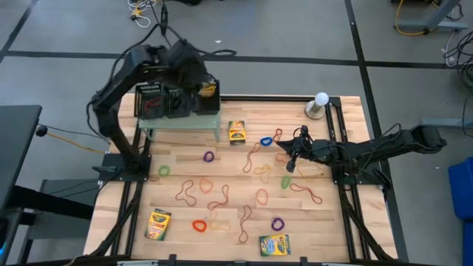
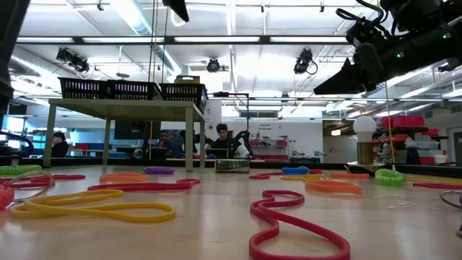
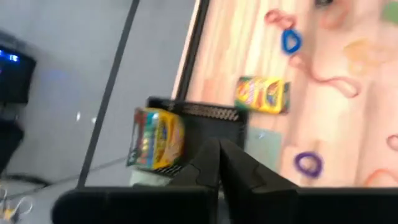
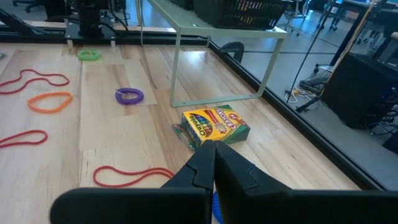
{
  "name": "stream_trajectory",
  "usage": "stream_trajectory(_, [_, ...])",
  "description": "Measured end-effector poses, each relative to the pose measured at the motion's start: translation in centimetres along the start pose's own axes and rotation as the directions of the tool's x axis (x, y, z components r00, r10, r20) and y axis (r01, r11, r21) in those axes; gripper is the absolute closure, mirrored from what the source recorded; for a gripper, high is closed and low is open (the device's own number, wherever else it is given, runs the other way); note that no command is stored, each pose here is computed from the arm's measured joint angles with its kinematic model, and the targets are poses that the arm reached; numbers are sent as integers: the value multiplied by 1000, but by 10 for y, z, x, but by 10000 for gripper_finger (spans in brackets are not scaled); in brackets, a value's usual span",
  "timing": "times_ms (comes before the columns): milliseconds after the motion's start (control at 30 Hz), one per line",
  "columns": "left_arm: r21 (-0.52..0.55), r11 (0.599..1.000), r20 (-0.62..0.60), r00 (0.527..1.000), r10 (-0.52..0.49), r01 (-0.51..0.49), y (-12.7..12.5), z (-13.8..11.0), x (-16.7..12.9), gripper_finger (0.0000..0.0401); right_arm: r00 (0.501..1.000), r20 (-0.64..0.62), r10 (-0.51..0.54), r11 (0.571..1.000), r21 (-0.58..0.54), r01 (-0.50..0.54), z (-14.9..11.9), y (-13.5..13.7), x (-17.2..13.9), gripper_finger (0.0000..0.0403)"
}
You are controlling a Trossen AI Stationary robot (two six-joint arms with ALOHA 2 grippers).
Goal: Pick & Place Office Desk Supplies
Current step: Put the orange rubber band into the left black bin on the shelf
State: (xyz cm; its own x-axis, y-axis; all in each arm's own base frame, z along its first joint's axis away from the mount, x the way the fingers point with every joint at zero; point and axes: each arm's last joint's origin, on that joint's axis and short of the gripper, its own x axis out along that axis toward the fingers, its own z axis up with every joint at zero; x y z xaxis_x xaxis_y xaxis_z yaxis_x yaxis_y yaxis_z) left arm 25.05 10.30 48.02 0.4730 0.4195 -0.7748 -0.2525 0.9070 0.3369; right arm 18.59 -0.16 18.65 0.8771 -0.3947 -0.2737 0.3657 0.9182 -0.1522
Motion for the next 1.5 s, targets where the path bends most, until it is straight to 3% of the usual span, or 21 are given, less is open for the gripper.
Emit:
stream_trajectory(133, [23,999,59,998,-34,32,-29,-3,-5,394,1000,6,-1,1000,3,1,1,0,0,391])
stream_trajectory(300, [48,996,163,984,-77,70,-71,-12,10,394,1000,8,-8,1000,4,8,1,0,0,391])
stream_trajectory(567, [5,955,394,877,-273,295,-147,-66,56,392,1000,13,-11,1000,7,11,1,0,0,391])
stream_trajectory(700, [-61,905,470,812,-346,421,-188,-99,87,391,1000,13,-11,1000,7,11,1,0,0,391])
stream_trajectory(833, [-122,811,528,729,-434,572,-220,-117,120,385,1000,19,-11,1000,10,11,2,0,0,391])
stream_trajectory(933, [-103,790,591,676,-440,605,-239,-115,135,388,999,37,-12,1000,18,12,4,0,0,391])
stream_trajectory(1000, [-75,784,676,609,-415,617,-250,-107,139,394,999,47,-13,1000,19,12,5,0,0,391])
stream_trajectory(1067, [-80,731,744,528,-409,678,-257,-97,143,395,999,46,-13,1000,19,12,5,0,0,391])
stream_trajectory(1133, [-41,666,757,458,-466,745,-262,-87,147,391,999,46,-13,1000,19,12,5,0,0,391])
stream_trajectory(1167, [-32,658,745,457,-486,752,-265,-84,149,388,999,46,-13,1000,19,12,5,0,0,391])
stream_trajectory(1233, [-31,678,702,499,-508,734,-275,-78,148,386,999,46,-13,1000,19,12,5,0,0,391])
stream_trajectory(1367, [-7,784,534,666,-521,620,-294,-75,137,396,999,43,-13,1000,15,12,4,0,0,391])
stream_trajectory(1500, [-95,861,337,830,-445,500,-301,-81,128,382,999,43,-13,1000,9,12,4,0,0,391])
